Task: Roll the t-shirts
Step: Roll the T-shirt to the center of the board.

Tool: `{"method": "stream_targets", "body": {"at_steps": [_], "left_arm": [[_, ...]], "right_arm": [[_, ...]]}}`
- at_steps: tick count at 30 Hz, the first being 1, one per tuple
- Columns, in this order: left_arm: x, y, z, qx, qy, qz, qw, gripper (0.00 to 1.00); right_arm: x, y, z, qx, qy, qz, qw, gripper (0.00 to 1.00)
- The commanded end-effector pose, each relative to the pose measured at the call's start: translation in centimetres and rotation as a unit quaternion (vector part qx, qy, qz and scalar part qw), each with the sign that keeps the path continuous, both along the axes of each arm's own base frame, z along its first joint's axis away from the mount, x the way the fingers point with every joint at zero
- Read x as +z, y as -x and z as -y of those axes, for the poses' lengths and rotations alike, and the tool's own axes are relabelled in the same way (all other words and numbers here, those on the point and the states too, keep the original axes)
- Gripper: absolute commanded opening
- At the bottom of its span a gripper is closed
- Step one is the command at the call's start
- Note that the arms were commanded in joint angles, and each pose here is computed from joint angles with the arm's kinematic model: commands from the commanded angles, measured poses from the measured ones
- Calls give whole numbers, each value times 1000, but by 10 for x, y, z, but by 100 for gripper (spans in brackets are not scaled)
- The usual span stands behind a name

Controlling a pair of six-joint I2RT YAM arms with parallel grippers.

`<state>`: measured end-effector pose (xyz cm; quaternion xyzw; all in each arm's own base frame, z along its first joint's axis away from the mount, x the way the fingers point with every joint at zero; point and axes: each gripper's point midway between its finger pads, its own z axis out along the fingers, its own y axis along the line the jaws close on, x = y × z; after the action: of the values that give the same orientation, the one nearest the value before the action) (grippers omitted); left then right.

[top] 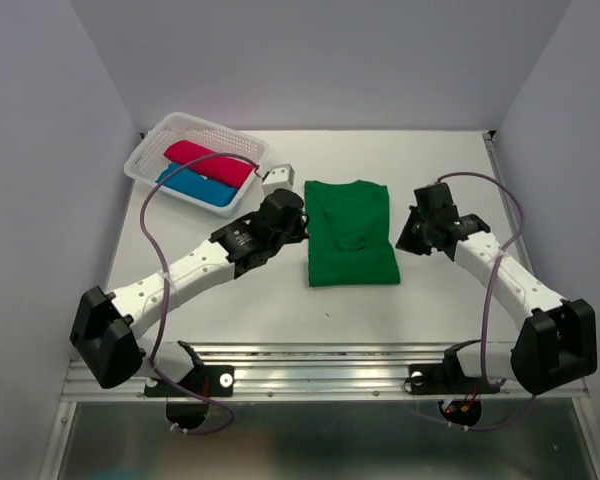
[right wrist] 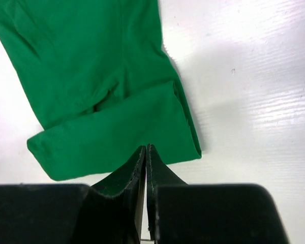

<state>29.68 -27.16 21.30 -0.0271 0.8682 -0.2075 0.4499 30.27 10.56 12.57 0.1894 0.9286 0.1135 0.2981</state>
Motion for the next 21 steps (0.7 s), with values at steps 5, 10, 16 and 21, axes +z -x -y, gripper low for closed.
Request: {"method": "stream_targets", "body": {"at_steps": [5,10,16,21], "left_arm": [[-71,18,-26,52,-83,-61,993,1],[-70,33,-29,48,-56,-81,994,3],[-86,51,-23,29,-31,-124,991,15],[-93,61,-20,14,-15,-139,990,31]], "right_arm": [[17,3,-77,91,-59,-3,994,13],[-27,-6,-101,100,-46,-39,993,13],[-82,-21,-91,72,16,-87,993,11],[-14,-45,-98,77,4,-16,997,16]]}}
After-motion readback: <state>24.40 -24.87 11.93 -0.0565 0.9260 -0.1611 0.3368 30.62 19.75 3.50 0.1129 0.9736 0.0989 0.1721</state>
